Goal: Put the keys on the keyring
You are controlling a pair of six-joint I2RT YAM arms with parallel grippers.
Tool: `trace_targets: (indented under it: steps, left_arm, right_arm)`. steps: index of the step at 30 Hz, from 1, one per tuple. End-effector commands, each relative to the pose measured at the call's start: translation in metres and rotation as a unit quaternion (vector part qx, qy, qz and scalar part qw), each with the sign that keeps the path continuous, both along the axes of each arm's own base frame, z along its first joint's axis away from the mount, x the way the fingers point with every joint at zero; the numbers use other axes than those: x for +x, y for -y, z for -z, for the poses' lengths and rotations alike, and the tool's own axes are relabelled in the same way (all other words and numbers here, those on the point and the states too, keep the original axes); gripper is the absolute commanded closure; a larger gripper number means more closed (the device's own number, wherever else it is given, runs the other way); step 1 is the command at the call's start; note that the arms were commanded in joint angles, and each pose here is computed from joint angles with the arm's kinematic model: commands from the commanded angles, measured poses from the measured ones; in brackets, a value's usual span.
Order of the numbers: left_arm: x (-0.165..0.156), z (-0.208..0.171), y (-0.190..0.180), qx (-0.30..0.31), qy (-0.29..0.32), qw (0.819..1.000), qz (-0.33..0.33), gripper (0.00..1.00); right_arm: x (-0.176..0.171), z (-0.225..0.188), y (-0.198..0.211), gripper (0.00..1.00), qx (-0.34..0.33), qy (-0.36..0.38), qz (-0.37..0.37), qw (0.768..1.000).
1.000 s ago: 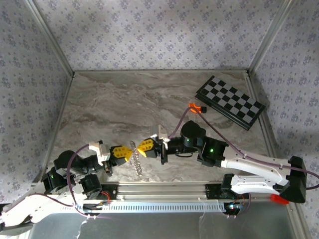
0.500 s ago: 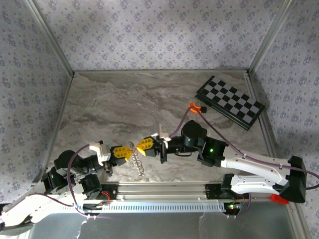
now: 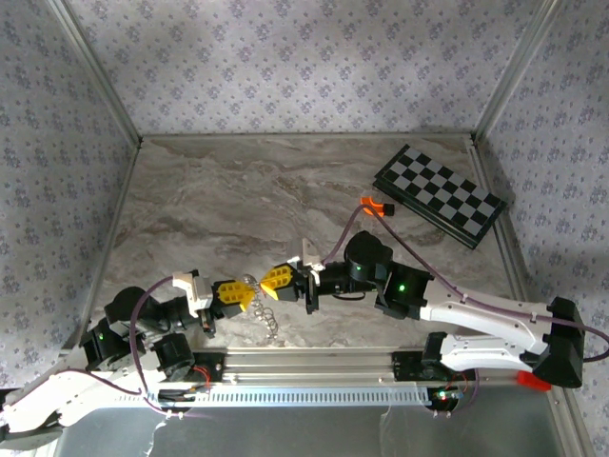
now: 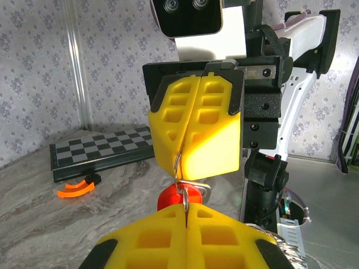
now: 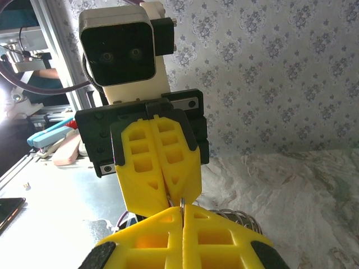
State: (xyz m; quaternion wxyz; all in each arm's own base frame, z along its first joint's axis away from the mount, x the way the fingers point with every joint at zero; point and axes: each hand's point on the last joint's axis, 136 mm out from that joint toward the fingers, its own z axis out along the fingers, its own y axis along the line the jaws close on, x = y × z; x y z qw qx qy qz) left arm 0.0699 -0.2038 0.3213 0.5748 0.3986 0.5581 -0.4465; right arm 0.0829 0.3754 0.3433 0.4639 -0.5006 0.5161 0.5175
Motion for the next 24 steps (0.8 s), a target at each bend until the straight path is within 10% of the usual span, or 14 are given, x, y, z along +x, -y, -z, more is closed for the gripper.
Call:
trace_targets:
  steps: [1, 24]
  left_arm:
    - [-0.004, -0.016, -0.001, -0.027, 0.021, 0.999, 0.008, 1.00]
    - [-0.003, -0.015, -0.001, -0.024, 0.021, 0.999, 0.007, 1.00]
  right_arm:
    - [-0.001, -0.002, 0.000, 1.00, 0.011, -0.002, -0.008, 1.000]
    - [-0.001, -0.007, 0.012, 1.00, 0.042, -0.025, -0.013, 0.999]
